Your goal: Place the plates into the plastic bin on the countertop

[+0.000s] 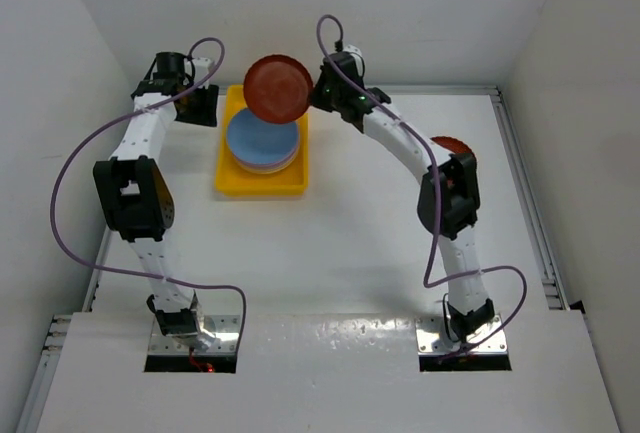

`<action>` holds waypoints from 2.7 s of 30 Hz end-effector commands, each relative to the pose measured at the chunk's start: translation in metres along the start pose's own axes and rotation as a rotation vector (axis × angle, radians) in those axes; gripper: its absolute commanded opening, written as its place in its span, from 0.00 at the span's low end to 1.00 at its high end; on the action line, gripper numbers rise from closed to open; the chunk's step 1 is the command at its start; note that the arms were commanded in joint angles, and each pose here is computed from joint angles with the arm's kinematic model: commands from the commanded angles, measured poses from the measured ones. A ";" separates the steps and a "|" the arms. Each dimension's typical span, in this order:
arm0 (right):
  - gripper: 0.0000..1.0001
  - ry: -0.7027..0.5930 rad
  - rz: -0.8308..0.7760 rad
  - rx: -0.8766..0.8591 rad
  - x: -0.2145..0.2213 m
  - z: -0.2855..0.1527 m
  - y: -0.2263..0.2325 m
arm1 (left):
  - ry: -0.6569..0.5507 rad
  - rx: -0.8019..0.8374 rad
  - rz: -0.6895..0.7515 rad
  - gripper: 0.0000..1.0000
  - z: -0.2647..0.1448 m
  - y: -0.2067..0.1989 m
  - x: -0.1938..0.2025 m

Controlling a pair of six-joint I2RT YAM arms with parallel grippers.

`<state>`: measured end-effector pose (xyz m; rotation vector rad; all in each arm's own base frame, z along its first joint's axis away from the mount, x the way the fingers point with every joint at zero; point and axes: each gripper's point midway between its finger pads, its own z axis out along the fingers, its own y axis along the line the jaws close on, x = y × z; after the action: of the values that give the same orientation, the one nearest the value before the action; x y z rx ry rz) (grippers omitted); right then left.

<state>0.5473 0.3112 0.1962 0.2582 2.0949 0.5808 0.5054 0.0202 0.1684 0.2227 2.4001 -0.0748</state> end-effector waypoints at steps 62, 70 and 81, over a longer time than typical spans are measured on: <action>0.61 0.212 0.410 0.700 0.052 -0.187 -0.404 | -0.182 0.083 0.051 0.60 -0.036 -0.022 -0.056; 0.58 0.152 0.451 0.736 0.038 -0.160 -0.424 | -0.157 0.049 0.069 0.61 -0.038 -0.021 -0.045; 0.40 0.266 0.570 0.876 0.076 -0.147 -0.455 | -0.162 0.037 0.079 0.61 -0.044 -0.019 -0.045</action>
<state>0.4092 -0.0956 -0.0071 1.2861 2.4284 -0.0176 0.5085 0.0026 0.2015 0.3007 2.3002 -0.1192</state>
